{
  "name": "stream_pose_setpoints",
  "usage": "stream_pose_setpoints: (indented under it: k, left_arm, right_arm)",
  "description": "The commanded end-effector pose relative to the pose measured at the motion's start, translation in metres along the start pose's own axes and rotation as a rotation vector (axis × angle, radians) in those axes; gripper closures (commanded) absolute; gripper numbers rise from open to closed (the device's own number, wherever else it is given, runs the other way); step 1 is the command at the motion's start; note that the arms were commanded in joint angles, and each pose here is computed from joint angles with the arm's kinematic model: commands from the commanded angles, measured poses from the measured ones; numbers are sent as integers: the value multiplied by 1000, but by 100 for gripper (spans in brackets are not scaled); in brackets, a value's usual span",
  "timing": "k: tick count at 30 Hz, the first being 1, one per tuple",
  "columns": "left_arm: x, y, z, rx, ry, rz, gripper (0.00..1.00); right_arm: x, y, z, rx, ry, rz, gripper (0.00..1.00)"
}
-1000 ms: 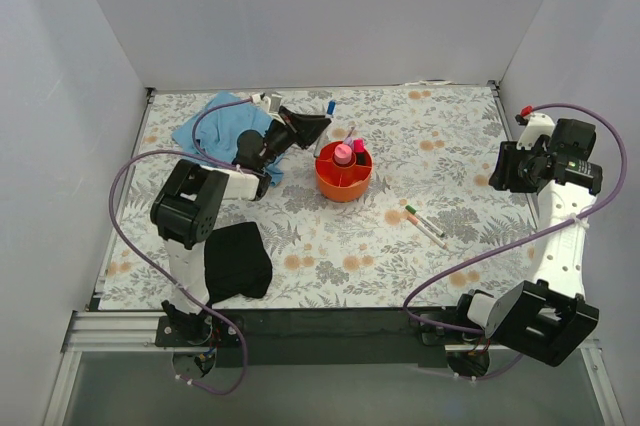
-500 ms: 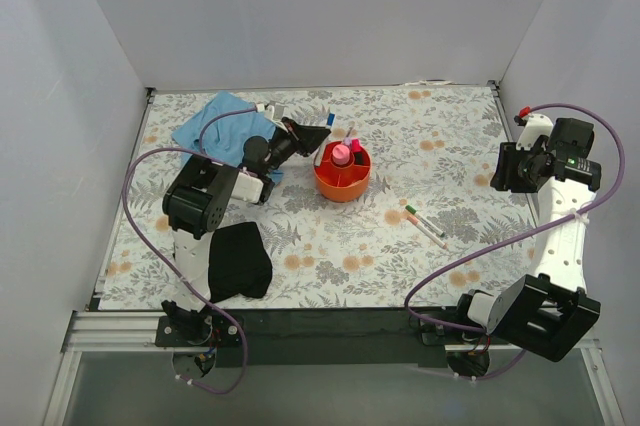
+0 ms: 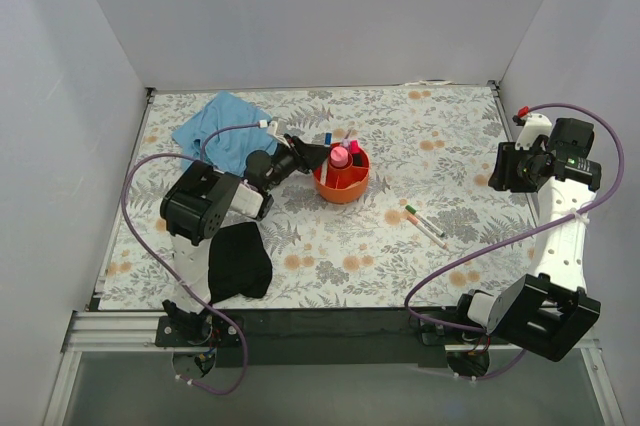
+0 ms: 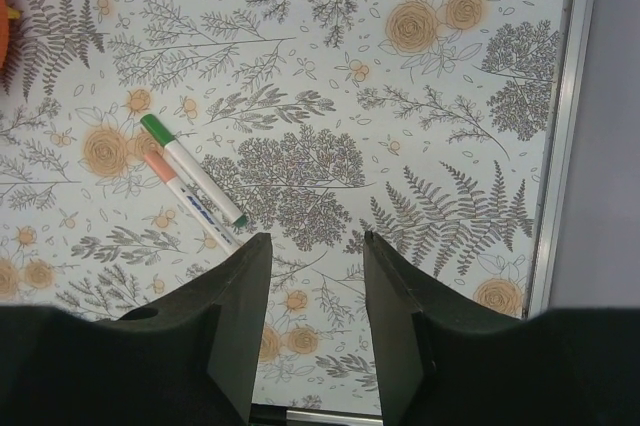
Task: Sort the stationery into containers
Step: Place the pen in the storage box.
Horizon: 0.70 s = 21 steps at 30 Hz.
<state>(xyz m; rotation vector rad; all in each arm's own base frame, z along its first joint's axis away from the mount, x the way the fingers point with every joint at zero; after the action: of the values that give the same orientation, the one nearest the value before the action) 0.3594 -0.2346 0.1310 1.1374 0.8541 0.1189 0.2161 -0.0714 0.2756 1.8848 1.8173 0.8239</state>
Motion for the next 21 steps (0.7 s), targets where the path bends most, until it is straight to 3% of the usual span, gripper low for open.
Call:
stream_pose_setpoints:
  k: [1,4,9,11,13,14,17,21]
  left_arm:
    - [-43,49,-4,-208,-157,125,61]
    - [-49,56,-7,-221,-160,136,50]
    - [-55,68,-9,-235,-141,172,45]
    - [-58,87,-9,-253,-119,202,43]
    - [-56,115,-9,-289,-93,245,41]
    - [-58,129,-11,-273,-84,253,34]
    - [-55,172,-24,-273,13,318,31]
    - [-43,202,-50,-212,226,459,27]
  right_arm:
    - [4,4,-5,-55,34,-14,50]
    - [7,2,-7,-65,46,-14,50]
    - [14,2,-13,-92,102,-27,48]
    - [24,2,-15,-94,220,-68,48]
    - [44,-8,-8,-5,315,-181,48]
    - [49,-14,0,50,304,-231,48]
    - [71,-41,28,226,345,-421,50]
    - [76,-55,59,288,340,-449,50]
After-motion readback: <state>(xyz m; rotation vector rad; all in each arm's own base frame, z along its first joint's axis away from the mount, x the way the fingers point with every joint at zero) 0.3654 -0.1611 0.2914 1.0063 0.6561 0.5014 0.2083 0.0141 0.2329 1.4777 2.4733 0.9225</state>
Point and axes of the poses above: each gripper's point midway between its finger pads, its own z axis out along the fingers, its own x axis along the line the jaws close on, y = z × x, the point moved 10 cm from there along -z, back along the fingers, and after that the axes turned 5 degrees about z, right-handed, at the moved point
